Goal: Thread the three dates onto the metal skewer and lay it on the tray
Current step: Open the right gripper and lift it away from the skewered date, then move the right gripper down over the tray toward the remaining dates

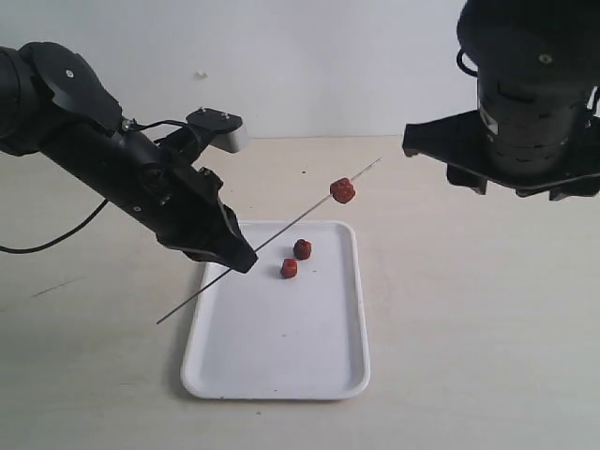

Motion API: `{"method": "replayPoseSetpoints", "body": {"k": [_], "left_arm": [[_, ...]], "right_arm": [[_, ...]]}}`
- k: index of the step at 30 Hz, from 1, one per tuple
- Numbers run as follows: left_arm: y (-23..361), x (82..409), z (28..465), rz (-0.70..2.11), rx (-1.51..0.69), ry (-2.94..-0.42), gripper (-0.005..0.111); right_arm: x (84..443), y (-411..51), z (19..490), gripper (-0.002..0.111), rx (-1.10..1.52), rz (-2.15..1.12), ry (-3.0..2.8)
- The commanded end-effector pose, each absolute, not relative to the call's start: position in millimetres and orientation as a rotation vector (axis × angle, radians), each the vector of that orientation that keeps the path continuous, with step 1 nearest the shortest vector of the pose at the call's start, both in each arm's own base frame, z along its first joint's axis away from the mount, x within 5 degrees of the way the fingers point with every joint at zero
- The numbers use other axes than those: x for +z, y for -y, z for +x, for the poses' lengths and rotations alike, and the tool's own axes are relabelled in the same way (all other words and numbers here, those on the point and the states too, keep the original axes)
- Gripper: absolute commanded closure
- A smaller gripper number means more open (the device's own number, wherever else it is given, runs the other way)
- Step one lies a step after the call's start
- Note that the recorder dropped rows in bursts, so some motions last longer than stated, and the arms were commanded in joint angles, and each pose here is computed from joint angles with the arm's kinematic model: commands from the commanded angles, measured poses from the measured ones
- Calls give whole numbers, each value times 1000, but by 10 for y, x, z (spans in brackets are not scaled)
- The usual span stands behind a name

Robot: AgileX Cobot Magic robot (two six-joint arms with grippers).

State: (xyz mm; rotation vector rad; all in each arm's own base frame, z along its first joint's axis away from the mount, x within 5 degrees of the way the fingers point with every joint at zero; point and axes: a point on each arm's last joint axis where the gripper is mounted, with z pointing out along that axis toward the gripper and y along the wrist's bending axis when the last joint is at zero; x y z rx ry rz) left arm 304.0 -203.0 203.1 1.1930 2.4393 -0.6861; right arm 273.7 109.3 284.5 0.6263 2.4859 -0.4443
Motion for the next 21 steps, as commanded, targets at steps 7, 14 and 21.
{"method": "replayPoseSetpoints", "body": {"k": [7,14,21], "left_arm": [[2075,2076,3039,1192,-729,-2396,107],[2073,2074,3037,1198,-727,-2397,107],[2057,2065,3020,1231,-725,-2406,107]], "right_arm": [[2938,-947,2836,52,-778,179,-2321],[2973,-934,2859,52,-837,92,-2290],[2956,-940,2864,52,-902,-54,-2321]]}}
